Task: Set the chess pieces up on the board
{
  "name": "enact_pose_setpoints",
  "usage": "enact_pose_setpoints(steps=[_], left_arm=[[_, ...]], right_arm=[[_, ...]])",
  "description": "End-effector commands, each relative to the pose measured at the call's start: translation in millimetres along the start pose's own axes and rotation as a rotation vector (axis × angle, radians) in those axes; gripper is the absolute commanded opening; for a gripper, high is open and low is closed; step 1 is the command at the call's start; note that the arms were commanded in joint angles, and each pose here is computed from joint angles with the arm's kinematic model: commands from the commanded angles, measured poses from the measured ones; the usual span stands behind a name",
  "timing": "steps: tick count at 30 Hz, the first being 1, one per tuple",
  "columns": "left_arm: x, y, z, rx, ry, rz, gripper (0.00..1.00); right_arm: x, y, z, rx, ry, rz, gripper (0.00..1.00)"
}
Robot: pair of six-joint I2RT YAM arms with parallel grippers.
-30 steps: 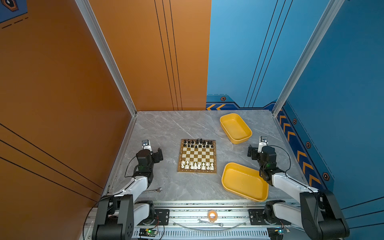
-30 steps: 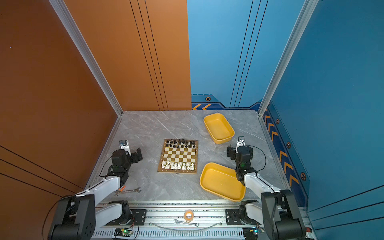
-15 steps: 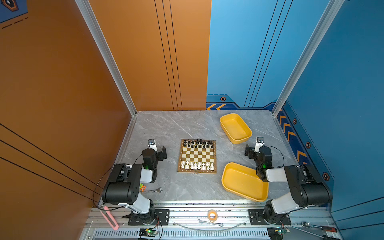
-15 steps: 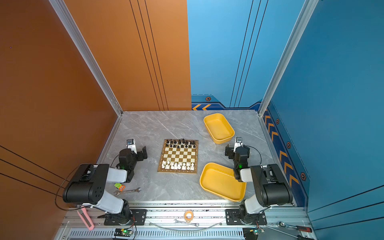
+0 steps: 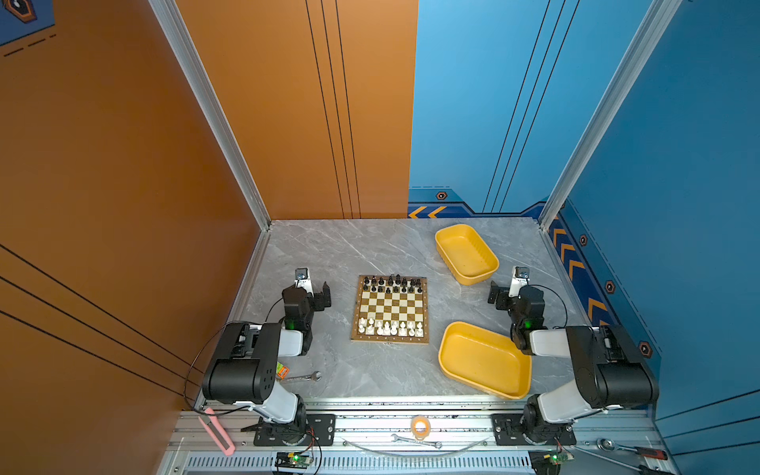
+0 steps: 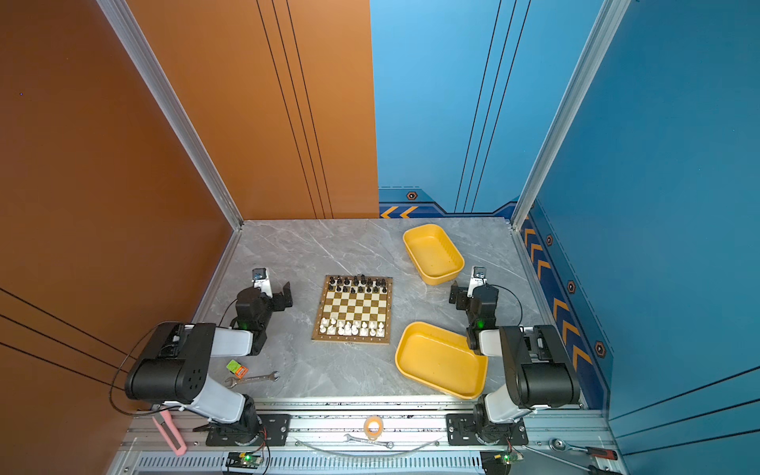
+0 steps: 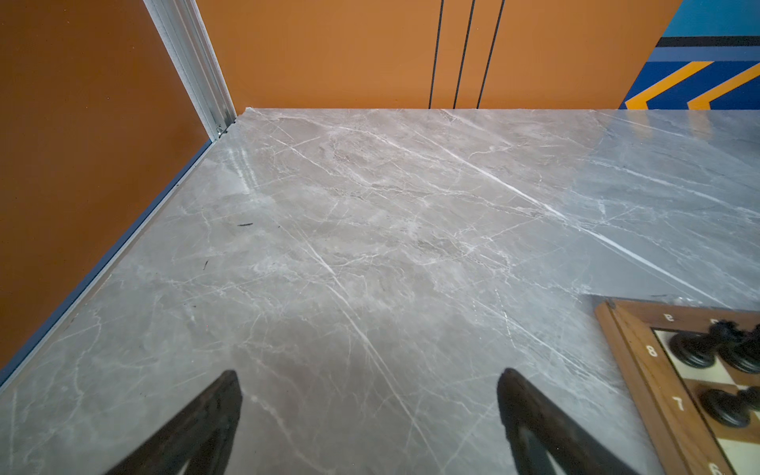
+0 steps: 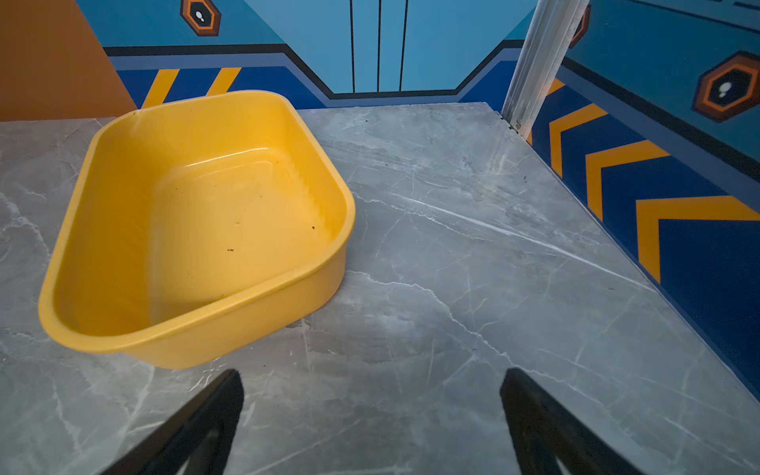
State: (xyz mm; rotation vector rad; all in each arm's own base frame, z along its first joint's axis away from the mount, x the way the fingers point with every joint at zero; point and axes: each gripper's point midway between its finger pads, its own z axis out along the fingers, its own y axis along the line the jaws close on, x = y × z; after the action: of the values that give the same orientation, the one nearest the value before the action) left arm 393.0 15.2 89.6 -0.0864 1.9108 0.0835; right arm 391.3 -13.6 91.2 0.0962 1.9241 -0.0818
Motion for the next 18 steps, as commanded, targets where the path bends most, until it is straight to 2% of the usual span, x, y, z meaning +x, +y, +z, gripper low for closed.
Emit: enact_pose_setpoints(steps=[1,18], left_arm=[[-0.7,-0.1,2.6,-0.022,0.01,0.028,0.98],[-1.0,0.3,2.1,-0.037,0.008,0.032,0.98]], right_arm=[[0.0,0.8,2.6,-0.007,0.011,0.018,1.0],[0.0,0.3,2.9,-0.006,0.012,0.019,1.0]])
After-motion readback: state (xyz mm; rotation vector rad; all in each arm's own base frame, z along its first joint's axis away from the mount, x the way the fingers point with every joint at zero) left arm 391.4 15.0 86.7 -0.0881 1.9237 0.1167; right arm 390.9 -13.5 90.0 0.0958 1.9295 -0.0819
